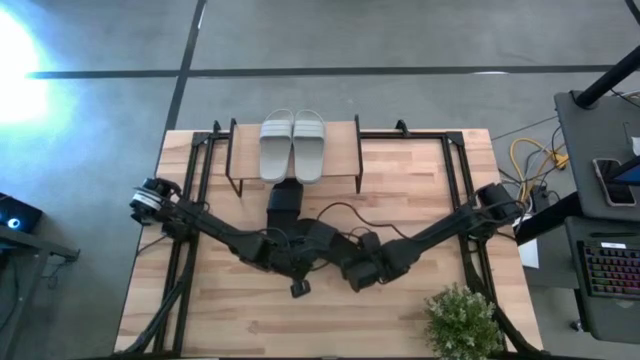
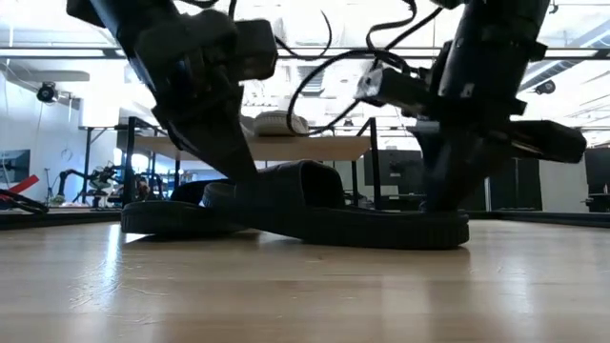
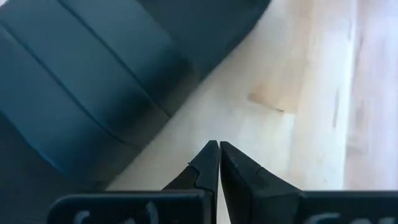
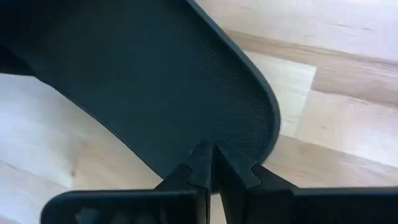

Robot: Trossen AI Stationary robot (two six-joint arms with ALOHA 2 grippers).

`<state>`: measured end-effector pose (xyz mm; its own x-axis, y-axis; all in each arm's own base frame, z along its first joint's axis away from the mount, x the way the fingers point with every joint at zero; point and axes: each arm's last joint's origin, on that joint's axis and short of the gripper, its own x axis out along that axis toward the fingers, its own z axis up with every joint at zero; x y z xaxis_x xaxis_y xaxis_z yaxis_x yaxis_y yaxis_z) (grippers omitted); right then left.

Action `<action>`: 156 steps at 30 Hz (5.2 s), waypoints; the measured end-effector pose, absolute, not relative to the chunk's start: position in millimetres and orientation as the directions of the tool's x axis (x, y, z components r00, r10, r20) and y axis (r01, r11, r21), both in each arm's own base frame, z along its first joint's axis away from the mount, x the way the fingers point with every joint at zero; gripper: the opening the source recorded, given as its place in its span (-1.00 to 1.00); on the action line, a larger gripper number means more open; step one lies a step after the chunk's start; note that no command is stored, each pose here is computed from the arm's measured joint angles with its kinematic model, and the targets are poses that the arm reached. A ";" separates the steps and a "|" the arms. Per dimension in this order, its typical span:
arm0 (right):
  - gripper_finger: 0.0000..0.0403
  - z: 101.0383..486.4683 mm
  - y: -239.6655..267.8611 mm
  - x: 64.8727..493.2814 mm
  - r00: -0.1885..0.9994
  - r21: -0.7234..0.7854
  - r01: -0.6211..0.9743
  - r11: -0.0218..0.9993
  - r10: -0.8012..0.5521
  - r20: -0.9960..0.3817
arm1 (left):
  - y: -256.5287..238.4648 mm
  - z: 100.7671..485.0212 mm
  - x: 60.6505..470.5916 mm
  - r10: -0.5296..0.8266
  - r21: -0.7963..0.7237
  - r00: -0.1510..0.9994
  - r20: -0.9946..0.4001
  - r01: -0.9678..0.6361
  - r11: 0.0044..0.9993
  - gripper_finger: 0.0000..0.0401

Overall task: Pick and place slides into the shelf
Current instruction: Put the black slide under the shelf

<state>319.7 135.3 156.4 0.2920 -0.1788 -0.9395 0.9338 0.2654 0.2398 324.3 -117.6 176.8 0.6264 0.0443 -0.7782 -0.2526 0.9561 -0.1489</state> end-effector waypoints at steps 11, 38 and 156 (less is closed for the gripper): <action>-0.94 150.7 158.5 318.7 0.379 0.351 0.909 0.223 -0.095 -0.921 | -103.1 180.3 333.9 0.108 -0.099 0.679 -0.726 -0.258 0.961 -1.00; -0.94 221.9 161.7 276.7 0.051 -0.002 0.980 0.197 -0.268 -0.962 | -124.4 247.4 268.0 -0.089 -0.330 0.717 -0.692 -0.205 0.921 -1.00; -0.94 145.2 134.1 417.4 0.433 0.393 0.879 0.271 -0.106 -0.895 | -105.6 199.2 139.4 -0.331 -0.788 0.842 -0.425 -0.165 0.593 -1.00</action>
